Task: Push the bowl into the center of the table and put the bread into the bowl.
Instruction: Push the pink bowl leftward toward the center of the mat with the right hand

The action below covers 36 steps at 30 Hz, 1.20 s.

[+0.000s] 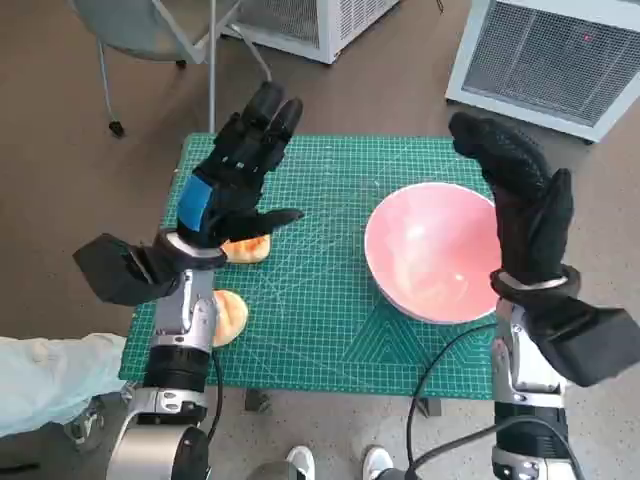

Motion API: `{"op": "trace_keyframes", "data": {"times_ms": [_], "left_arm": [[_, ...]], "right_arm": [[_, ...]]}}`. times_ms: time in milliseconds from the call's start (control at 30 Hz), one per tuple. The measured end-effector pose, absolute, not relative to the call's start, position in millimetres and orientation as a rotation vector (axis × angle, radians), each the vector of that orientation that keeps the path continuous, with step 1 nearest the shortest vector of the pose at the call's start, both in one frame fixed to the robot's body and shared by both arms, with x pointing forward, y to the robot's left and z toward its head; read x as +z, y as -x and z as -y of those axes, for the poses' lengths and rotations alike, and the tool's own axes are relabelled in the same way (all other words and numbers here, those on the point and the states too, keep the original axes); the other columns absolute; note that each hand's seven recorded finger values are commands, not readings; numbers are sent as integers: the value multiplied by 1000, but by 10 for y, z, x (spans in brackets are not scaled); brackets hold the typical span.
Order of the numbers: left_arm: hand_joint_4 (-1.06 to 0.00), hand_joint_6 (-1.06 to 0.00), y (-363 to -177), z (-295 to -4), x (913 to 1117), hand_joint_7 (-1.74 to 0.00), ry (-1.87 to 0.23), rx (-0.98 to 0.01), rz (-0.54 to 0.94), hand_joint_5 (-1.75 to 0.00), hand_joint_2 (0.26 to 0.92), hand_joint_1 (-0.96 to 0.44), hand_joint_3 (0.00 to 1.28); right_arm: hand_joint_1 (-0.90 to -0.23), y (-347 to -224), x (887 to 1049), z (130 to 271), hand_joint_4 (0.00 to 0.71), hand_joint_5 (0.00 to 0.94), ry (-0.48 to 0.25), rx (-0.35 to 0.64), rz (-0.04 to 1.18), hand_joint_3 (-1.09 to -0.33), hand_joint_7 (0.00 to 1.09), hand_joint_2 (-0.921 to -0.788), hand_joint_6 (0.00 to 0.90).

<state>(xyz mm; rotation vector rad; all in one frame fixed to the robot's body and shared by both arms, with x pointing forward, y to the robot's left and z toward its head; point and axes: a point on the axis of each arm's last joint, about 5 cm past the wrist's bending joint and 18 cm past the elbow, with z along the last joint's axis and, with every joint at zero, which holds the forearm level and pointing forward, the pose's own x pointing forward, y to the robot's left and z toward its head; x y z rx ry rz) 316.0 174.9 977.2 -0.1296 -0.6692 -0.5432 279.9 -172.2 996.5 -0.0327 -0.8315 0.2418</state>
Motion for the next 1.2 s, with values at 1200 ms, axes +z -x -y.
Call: {"op": "trace_keyframes", "data": {"times_ms": [1200], "left_arm": [[-119,-223,-3160,-1761,9763,-8,125,-540,664,-3,898,-375,1]], "right_arm": [[-714,-2769,9858,2073,103,4,122,80,815,-807,393,-921,-1]]}}
